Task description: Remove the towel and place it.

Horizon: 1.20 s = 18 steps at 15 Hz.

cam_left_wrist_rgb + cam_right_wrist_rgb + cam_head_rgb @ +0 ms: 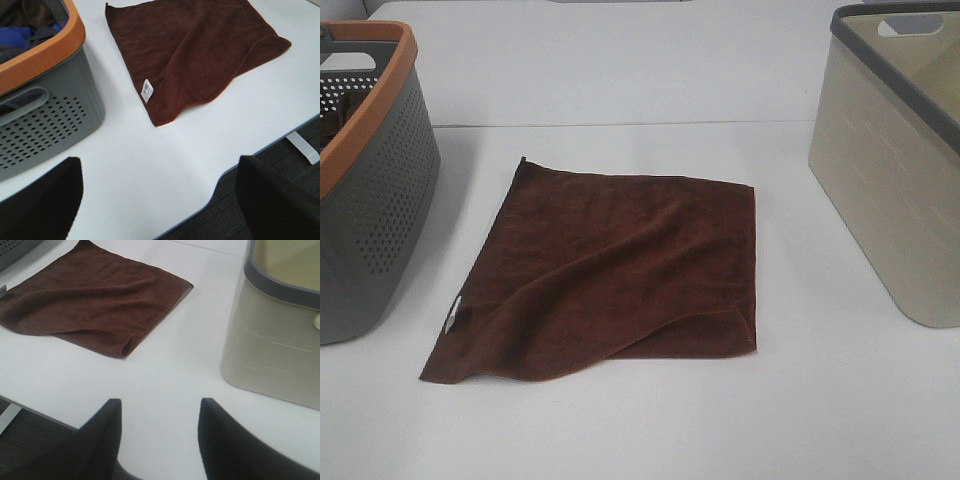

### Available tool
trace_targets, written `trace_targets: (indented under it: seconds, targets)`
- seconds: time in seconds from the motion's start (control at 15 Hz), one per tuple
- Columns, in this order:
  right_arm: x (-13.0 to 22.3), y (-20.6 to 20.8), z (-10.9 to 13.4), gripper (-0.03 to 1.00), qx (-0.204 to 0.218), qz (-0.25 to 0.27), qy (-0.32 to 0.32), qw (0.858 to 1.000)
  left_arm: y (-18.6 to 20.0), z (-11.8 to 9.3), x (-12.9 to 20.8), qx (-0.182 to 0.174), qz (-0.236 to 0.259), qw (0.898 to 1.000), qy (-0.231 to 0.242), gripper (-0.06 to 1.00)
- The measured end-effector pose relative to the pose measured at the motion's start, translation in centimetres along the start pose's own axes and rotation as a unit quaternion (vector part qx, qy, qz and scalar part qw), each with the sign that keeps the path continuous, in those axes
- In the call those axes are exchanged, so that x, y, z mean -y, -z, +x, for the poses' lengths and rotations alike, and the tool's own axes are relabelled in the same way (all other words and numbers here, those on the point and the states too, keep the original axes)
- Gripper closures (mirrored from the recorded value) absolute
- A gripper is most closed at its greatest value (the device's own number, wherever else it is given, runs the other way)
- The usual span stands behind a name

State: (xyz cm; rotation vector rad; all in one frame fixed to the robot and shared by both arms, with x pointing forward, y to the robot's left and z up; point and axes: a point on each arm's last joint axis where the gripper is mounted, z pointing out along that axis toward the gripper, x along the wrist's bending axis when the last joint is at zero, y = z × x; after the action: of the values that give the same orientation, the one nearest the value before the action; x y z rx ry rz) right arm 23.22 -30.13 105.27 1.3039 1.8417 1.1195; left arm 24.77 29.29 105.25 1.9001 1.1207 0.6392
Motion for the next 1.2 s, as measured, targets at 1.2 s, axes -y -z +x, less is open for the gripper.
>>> trace_targets:
  seconds: [1.2]
  targets:
    - [0.0, -0.1, 0.3, 0.5, 0.154, 0.001, -0.081, 0.985, 1.2, -0.3, 0.7, -0.19, -0.047, 0.976, 0.101, 0.15]
